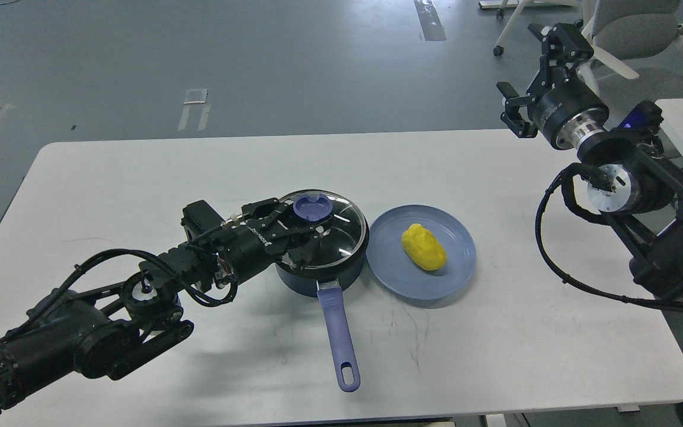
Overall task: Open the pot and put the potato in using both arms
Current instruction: 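Close the left gripper on the lid's blue knob, then lift the lid off the saucepan and set it down beside the pot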
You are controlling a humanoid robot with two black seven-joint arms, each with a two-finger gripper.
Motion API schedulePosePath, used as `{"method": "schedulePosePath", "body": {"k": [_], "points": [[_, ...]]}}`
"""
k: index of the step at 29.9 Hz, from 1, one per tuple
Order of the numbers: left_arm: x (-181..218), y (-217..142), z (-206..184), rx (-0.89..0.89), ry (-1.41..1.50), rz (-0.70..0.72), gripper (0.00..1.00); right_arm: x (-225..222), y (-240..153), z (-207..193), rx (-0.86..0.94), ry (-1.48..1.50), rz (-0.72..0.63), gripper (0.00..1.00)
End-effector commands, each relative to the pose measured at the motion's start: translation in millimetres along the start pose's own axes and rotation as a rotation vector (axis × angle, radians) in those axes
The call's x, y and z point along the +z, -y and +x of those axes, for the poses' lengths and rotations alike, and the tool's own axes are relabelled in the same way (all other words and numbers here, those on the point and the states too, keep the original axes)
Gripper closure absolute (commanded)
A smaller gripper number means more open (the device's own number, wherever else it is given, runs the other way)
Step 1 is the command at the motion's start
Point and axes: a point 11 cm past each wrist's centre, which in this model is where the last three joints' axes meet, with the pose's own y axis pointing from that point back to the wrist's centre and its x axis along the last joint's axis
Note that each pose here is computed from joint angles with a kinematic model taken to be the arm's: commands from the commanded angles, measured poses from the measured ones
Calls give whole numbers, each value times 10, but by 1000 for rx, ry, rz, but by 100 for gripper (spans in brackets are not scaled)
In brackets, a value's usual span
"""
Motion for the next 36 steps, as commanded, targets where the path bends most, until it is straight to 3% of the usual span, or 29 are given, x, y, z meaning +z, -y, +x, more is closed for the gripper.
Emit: {"method": "schedulePosePath", "body": {"k": [1,7,15,23,28,32,35,36], "points": [[-26,20,112,27,-16,4,71,2,-1,-1,-1,0,-1,0],[-165,-9,527,121,10,12,71,-8,1,2,-1,-1,1,0],[-770,-643,722,122,117,97,72,-17,-1,-14,-10,-2,3,0],[-1182,-1540,-10,-59,65,240,72,-35,-25,42,-2,-13,1,0],[-1309,-1793,-343,-110,5,342,71,-50,-34,64,1,-20,2,0],[-1265,-1670,-429,-77,-59,359,70,-48,-38,72,2,-23,0,0],[-1255,-1627,-478,-71,-78,369,54,-48,-38,72,2,-23,0,0],[-1230,-1584,-499,-67,-86,366,43,-48,-38,72,2,-23,0,0]]}}
